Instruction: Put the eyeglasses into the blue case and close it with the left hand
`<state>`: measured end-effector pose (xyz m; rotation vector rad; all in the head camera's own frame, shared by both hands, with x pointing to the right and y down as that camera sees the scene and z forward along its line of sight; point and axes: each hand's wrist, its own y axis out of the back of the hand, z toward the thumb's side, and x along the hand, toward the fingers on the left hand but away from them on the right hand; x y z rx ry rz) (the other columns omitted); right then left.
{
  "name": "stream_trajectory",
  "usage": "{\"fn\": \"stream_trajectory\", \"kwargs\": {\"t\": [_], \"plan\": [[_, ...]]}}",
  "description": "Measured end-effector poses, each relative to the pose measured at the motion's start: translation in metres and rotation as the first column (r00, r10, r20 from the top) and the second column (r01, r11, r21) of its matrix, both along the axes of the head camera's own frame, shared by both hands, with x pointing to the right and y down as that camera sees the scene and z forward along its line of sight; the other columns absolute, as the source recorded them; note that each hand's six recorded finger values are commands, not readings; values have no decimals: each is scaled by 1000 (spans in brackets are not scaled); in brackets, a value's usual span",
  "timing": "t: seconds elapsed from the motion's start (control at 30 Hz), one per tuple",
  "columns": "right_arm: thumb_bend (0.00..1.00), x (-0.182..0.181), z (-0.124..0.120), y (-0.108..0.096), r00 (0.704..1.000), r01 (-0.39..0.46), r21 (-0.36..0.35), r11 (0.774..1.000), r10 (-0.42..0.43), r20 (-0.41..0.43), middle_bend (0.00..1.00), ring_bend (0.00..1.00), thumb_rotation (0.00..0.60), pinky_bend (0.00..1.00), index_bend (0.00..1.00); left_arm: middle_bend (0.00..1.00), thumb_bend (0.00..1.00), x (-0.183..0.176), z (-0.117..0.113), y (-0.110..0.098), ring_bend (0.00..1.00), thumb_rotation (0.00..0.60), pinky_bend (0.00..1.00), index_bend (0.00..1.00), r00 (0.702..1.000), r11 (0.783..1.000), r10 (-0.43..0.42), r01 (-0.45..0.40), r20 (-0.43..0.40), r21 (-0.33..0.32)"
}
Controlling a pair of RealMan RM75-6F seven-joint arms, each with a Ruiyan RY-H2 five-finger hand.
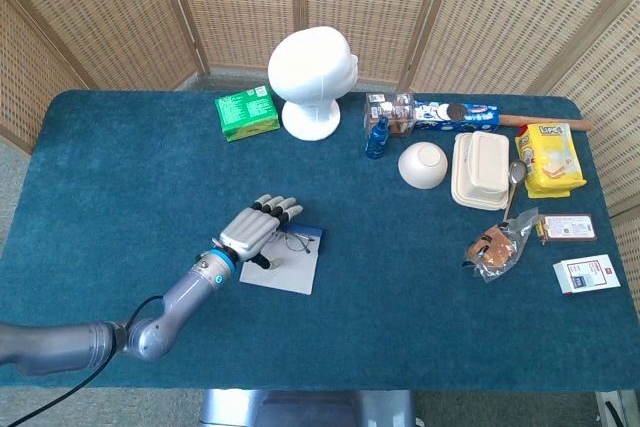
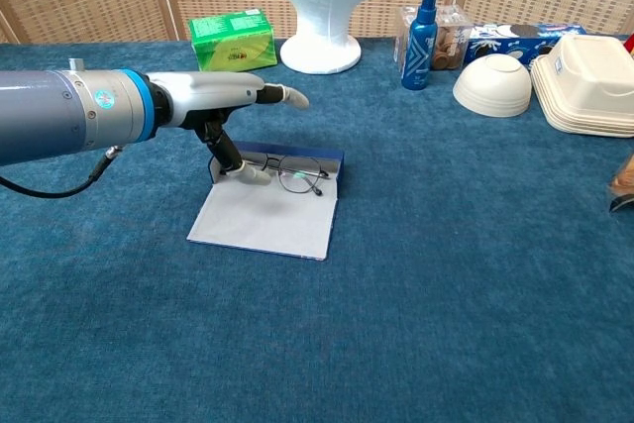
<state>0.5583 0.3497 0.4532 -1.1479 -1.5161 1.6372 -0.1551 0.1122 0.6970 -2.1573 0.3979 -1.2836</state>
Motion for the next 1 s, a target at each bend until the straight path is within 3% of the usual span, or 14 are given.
{"fn": "stream_trajectory", "kwargs": {"t": [0.5, 1.0], "plan": [[185, -1, -2, 0, 1000, -9, -2, 1000, 9, -10, 100, 0, 539, 180, 0, 0, 236, 6, 18, 9, 0, 502, 1, 0, 996, 987, 58, -48, 63, -154], [186, -5, -3, -2, 1000, 7, 3, 1000, -7, -5, 100, 0, 539, 180, 0, 0, 235, -5, 6, 30, 0, 502, 35, 0, 996, 970, 78, -65, 46, -236]]}}
